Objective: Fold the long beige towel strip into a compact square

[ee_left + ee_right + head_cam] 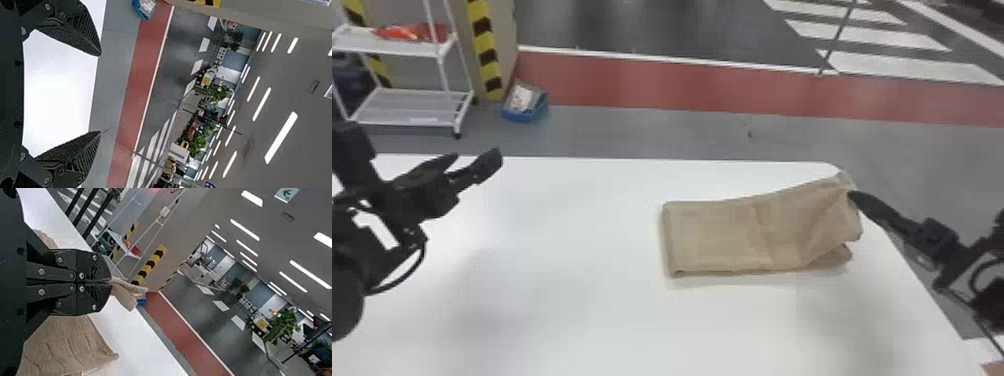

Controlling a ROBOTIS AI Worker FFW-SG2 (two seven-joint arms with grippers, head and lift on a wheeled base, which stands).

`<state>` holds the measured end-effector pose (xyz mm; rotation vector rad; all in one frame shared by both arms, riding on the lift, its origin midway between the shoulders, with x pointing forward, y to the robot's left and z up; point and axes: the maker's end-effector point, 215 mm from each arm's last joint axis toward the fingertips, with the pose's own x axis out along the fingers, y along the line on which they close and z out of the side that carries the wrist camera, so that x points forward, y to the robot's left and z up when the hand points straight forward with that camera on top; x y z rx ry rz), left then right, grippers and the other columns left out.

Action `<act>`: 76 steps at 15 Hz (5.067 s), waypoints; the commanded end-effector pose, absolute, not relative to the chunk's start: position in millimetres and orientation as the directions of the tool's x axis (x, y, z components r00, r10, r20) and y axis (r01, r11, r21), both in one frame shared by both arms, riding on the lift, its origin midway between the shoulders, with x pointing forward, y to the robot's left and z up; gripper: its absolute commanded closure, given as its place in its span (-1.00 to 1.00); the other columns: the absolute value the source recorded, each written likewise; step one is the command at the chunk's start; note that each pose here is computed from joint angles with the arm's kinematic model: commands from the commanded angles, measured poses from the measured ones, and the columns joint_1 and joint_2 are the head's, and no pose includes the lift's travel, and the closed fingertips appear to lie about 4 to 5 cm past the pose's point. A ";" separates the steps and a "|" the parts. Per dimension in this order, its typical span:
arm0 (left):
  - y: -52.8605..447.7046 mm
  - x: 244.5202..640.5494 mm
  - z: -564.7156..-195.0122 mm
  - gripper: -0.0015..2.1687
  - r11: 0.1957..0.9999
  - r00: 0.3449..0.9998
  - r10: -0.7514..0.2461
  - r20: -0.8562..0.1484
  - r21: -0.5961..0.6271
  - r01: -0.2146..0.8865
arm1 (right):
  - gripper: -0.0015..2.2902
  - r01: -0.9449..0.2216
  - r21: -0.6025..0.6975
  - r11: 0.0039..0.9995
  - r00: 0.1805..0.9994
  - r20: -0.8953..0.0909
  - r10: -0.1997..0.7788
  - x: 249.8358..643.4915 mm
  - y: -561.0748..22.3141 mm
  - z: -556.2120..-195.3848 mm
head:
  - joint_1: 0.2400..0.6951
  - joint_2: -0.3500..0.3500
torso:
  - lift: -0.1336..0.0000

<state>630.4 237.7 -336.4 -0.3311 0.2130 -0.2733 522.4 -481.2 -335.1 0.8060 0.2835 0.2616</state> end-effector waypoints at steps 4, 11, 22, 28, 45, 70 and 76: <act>236.6 626.4 -343.3 -0.81 0.909 0.938 -0.302 -0.171 -0.347 0.230 | 0.19 -0.033 0.655 0.755 0.935 -0.246 0.254 538.7 -510.6 -378.2 | 0.98 -0.70 | -0.86; 236.7 622.2 -352.2 -0.84 0.909 0.932 -0.306 -0.196 -0.350 0.225 | -0.96 0.021 0.601 0.799 0.939 -0.287 0.191 522.1 -529.7 -389.4 | 1.00 -0.74 | -0.86; 214.3 617.2 -355.2 -0.84 0.895 0.910 -0.347 -0.227 -0.370 0.249 | -0.75 0.043 0.507 0.861 0.919 -0.359 0.166 493.2 -528.9 -380.6 | 1.00 -0.88 | -0.86; 164.3 593.3 -376.2 -0.82 0.855 0.842 -0.443 -0.308 -0.427 0.293 | -0.75 0.003 0.483 0.876 0.922 -0.340 0.184 492.9 -507.0 -375.6 | 1.00 -0.87 | -0.86; 162.4 591.0 -374.0 -0.80 0.858 0.851 -0.426 -0.309 -0.435 0.272 | 0.76 -0.365 0.323 0.873 0.826 -0.320 0.464 536.1 -273.8 -385.1 | 1.00 -0.56 | -0.86; 202.8 600.6 -359.7 -0.81 0.877 0.883 -0.377 -0.281 -0.415 0.243 | 0.76 -0.435 0.272 0.858 0.694 -0.505 0.512 528.9 -172.2 -446.0 | 1.00 0.07 | -0.86; 202.5 601.1 -358.7 -0.81 0.876 0.883 -0.378 -0.279 -0.415 0.245 | 0.76 -0.359 0.247 0.900 0.777 -0.456 0.435 541.3 -223.0 -432.6 | 1.00 0.01 | -0.86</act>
